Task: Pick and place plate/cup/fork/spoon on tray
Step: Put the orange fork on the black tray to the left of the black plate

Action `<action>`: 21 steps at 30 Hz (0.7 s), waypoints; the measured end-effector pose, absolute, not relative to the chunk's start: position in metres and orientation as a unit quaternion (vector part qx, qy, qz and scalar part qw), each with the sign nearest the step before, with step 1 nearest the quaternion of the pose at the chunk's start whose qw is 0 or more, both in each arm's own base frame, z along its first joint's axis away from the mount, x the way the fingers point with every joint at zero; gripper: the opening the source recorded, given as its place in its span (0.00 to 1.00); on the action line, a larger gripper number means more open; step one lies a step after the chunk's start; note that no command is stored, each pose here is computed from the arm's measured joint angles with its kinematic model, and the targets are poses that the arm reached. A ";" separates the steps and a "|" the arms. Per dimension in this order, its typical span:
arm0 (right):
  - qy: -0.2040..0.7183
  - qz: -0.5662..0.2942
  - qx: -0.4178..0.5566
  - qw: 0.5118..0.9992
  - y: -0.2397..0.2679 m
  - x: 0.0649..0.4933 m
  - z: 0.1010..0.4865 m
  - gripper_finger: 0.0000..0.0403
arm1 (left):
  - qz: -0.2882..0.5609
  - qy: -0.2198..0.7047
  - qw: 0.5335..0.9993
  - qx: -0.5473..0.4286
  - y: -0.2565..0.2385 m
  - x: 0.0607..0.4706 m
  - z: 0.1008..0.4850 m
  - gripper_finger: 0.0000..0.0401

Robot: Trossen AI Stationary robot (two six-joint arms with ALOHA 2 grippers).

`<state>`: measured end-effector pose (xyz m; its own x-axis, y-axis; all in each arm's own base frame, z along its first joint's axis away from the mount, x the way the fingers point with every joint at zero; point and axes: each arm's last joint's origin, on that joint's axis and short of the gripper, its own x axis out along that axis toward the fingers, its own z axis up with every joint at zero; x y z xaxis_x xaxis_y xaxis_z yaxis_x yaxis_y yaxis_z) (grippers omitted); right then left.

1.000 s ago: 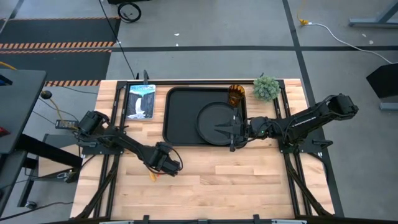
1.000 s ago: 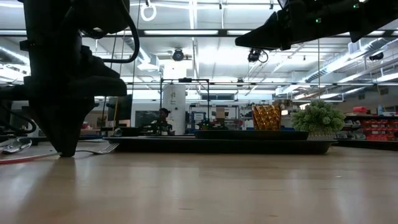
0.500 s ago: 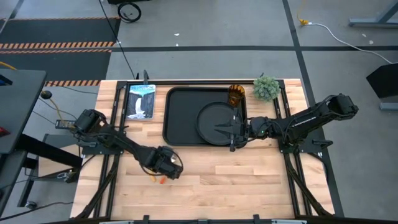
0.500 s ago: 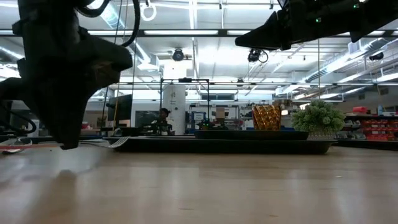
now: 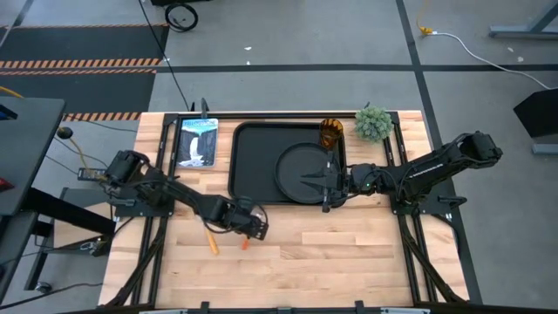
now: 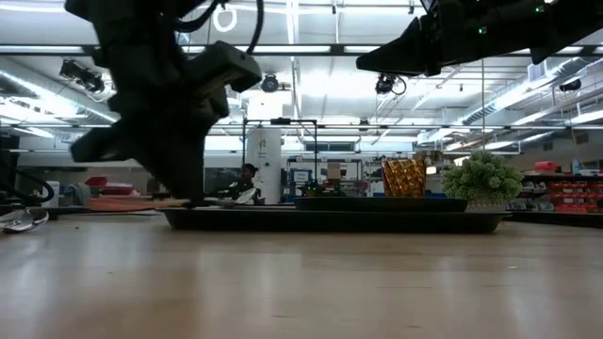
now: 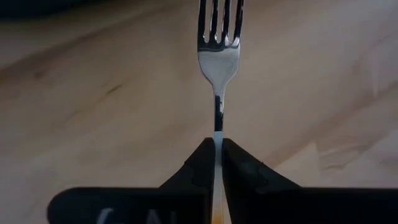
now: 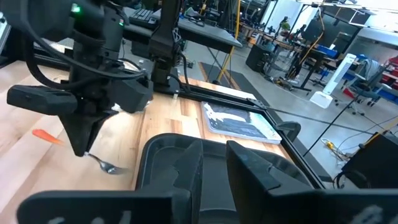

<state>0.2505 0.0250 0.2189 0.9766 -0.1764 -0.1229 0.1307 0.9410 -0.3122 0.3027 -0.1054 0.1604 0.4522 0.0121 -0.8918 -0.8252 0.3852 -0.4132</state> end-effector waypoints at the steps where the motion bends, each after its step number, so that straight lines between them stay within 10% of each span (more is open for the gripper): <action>1: 0.075 -0.078 -0.153 0.982 0.025 0.250 0.219 0.19 | 0.295 0.430 0.712 -0.470 -0.103 0.304 0.161 0.06; 21: 0.074 -0.079 -0.148 0.983 0.025 0.250 0.219 0.19 | 0.396 0.295 0.768 -0.407 -0.012 0.329 0.168 0.06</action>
<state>0.2505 0.0250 0.2189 0.9766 -0.1764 -0.1229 0.1324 0.9439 -0.3027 0.3292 -0.0118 0.1678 0.5117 0.3692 -0.7758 -0.8491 0.3550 -0.3911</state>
